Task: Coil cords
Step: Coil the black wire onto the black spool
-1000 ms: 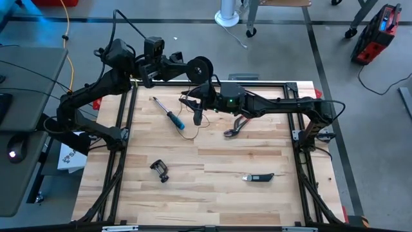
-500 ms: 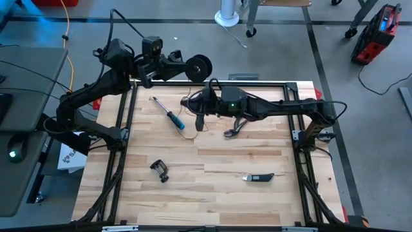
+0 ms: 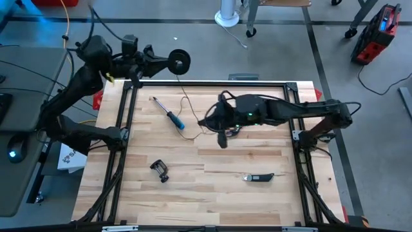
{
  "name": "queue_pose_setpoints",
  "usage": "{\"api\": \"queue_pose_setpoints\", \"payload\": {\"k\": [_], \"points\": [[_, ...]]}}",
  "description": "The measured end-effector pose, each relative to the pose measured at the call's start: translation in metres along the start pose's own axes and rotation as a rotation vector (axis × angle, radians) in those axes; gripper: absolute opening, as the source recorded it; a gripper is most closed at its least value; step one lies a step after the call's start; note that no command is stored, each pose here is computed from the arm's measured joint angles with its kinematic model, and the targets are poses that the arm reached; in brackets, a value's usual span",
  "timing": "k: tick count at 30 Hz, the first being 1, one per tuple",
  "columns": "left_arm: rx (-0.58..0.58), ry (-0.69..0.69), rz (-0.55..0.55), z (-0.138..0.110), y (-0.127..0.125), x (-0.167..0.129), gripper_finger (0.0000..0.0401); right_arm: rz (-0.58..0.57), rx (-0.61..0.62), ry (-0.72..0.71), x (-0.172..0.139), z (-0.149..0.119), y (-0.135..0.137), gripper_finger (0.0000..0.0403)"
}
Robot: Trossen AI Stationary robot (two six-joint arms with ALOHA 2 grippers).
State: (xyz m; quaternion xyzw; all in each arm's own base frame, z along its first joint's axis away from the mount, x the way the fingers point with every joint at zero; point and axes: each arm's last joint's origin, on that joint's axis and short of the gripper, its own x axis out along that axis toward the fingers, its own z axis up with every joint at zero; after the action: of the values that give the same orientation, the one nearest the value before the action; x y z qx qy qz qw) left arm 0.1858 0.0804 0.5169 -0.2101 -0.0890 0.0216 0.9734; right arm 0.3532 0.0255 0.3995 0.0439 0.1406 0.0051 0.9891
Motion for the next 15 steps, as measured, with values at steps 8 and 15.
{"api": "queue_pose_setpoints", "payload": {"k": [8,15], "points": [[-0.178,0.134,0.030,-0.011,-0.003,-0.013,0.0000,-0.057,-0.017,-0.019,-0.040,0.013,0.007,0.0000],[-0.306,0.227,-0.041,-0.019,-0.010,-0.009,0.0000,-0.144,-0.046,-0.068,-0.065,0.024,0.002,0.0000]]}}
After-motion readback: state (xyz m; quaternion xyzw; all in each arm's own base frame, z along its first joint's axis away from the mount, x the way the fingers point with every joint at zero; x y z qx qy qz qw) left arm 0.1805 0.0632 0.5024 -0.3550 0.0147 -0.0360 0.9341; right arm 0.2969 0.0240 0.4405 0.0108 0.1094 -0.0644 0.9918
